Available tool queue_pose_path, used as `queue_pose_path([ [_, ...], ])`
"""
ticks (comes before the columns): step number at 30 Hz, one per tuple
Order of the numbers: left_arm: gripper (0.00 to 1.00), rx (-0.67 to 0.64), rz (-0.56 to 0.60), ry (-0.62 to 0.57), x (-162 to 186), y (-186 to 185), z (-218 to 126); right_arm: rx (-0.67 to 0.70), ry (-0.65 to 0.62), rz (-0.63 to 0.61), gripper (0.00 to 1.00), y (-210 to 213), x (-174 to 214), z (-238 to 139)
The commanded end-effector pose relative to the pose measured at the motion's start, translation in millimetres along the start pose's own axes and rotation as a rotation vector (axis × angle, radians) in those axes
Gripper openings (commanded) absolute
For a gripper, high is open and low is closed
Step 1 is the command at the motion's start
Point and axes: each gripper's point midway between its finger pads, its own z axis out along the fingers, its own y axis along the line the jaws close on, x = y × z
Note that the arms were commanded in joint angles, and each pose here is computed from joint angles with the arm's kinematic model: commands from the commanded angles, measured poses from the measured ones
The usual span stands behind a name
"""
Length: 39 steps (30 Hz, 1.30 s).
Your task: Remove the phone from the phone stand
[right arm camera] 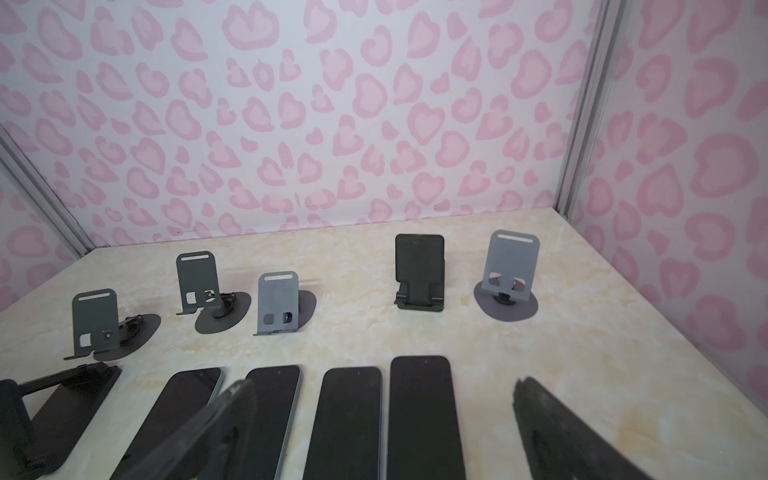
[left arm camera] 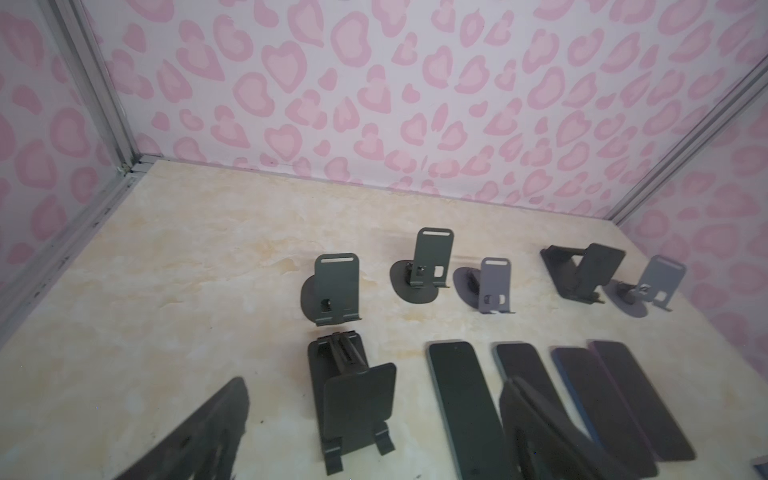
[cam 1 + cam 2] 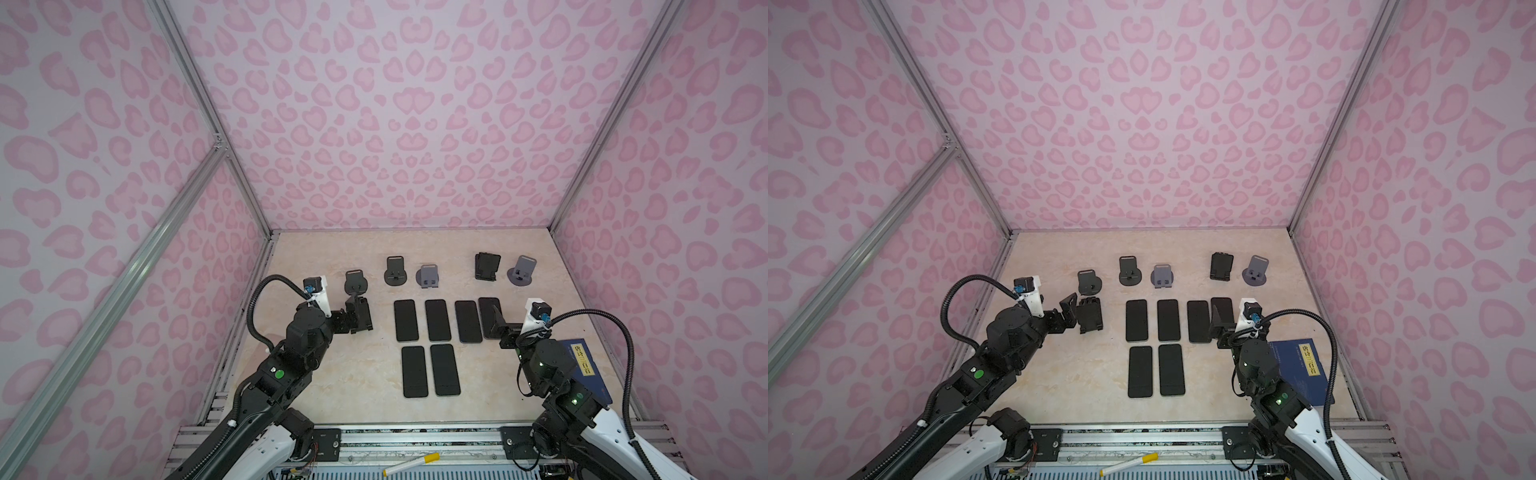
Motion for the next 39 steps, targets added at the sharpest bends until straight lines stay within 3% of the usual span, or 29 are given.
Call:
queue_pose_path([
  [1,0.97,-0.029,0.082,-0.174,-16,10,10,-0.05,-0.064,-0.072,0.98,9,-12,4],
  [4,0.97,-0.12,0.013,-0.299,-20,37,14,-0.089,-0.04,-0.087,0.99,14,4,7],
  [6,0.97,-0.183,0.064,-0.336,-17,50,21,-0.11,-0.039,-0.097,0.99,16,12,8],
  [9,0.97,-0.24,0.16,-0.281,-4,59,37,-0.098,-0.048,-0.091,0.98,11,19,7],
  [12,0.97,-0.288,0.189,-0.302,4,73,40,-0.113,-0.057,-0.073,0.99,9,22,5],
  [15,0.97,-0.358,0.178,-0.245,24,104,51,-0.154,-0.07,-0.081,0.99,13,20,3],
  [18,0.98,-0.327,0.138,-0.199,46,121,66,-0.174,-0.066,-0.084,0.99,16,20,5],
  [21,0.98,-0.292,0.214,-0.164,46,119,81,-0.197,-0.044,-0.081,0.99,19,25,7],
  [27,0.98,-0.243,0.106,-0.081,63,142,113,-0.182,-0.02,-0.093,0.99,16,34,11],
  [39,0.98,-0.232,0.092,-0.06,64,144,115,-0.054,-0.036,-0.163,0.99,-6,31,21],
])
